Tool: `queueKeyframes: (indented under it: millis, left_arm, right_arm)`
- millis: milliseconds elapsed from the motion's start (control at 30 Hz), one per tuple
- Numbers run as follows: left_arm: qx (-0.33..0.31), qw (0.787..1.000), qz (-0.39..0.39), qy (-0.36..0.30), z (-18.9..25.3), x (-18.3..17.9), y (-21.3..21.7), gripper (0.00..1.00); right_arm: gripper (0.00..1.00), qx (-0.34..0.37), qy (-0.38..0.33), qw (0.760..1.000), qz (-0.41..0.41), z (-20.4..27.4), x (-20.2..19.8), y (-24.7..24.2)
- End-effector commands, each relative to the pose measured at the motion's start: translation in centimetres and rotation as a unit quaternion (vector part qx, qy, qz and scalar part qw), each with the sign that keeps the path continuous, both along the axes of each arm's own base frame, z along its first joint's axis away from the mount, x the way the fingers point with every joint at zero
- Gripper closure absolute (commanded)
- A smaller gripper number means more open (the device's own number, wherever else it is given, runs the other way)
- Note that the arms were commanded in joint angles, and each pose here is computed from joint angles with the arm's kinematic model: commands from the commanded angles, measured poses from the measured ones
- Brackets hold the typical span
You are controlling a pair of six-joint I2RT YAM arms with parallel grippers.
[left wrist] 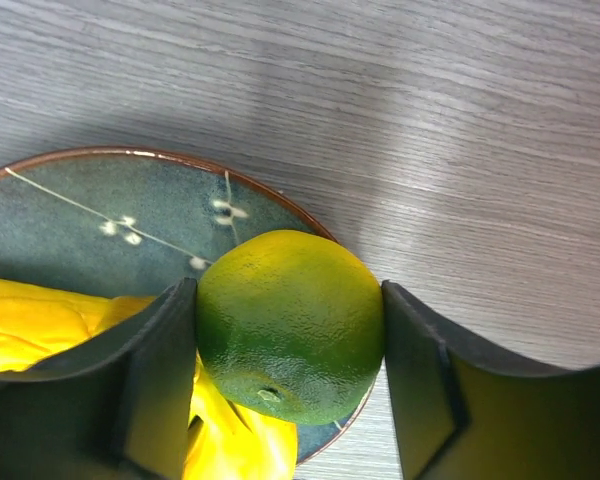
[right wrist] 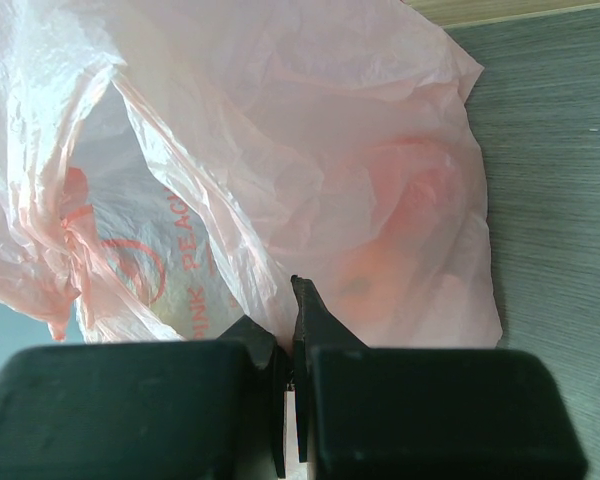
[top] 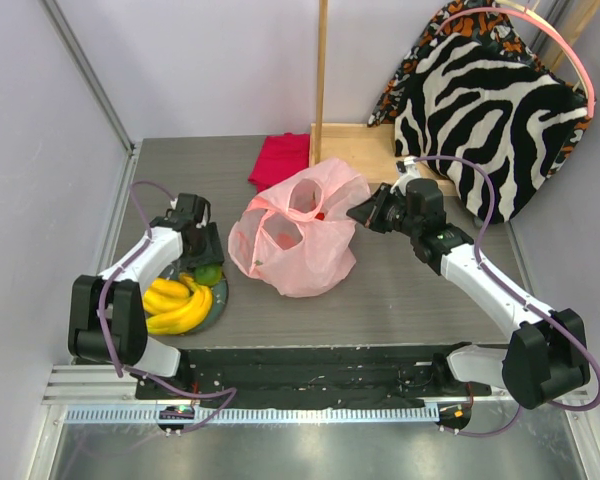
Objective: Place the fruits into the plastic bag
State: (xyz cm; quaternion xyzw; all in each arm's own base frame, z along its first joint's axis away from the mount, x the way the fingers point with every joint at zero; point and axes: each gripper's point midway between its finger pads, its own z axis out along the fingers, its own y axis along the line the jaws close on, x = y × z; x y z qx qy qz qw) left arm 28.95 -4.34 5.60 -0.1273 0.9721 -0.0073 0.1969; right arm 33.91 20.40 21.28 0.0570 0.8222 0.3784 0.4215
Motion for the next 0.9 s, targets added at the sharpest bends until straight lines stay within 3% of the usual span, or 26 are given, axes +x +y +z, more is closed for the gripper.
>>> queueKeyframes:
  millis: [0, 100, 267, 467, 633, 867]
  left_arm:
    - [0.001, 1.0, -0.003, -0.023, 1.4, 1.2, -0.1, 0.46]
    - [0.001, 0.999, -0.003, -0.032, 1.8, 1.2, -0.1, 0.55]
    - [-0.013, 0.998, -0.012, -0.061, 3.2, 1.9, -0.6, 0.57]
    - [-0.05, 0.986, -0.044, -0.153, 8.3, 3.4, -2.0, 0.6]
    - [-0.102, 0.96, -0.079, -0.249, 13.8, 4.0, -4.0, 0.66]
    - [-0.141, 0.894, -0.204, -0.372, 22.1, 1.9, -11.1, 0.66]
  right_arm:
    - [0.99, 0.02, -0.034, 0.999, 0.0, 2.3, 0.2, 0.0]
    - [0.99, 0.02, -0.034, 0.999, 0.001, 2.2, 0.1, 0.0]
    - [0.99, 0.02, -0.033, 0.999, 0.001, 2.2, 0.1, 0.0]
    - [0.99, 0.023, -0.033, 0.999, 0.004, 2.2, 0.1, 0.2]
    - [0.99, 0.023, -0.039, 0.999, 0.006, 2.5, 0.0, 0.1]
    - [0.99, 0.017, -0.044, 0.999, 0.003, 2.9, 0.0, -0.1]
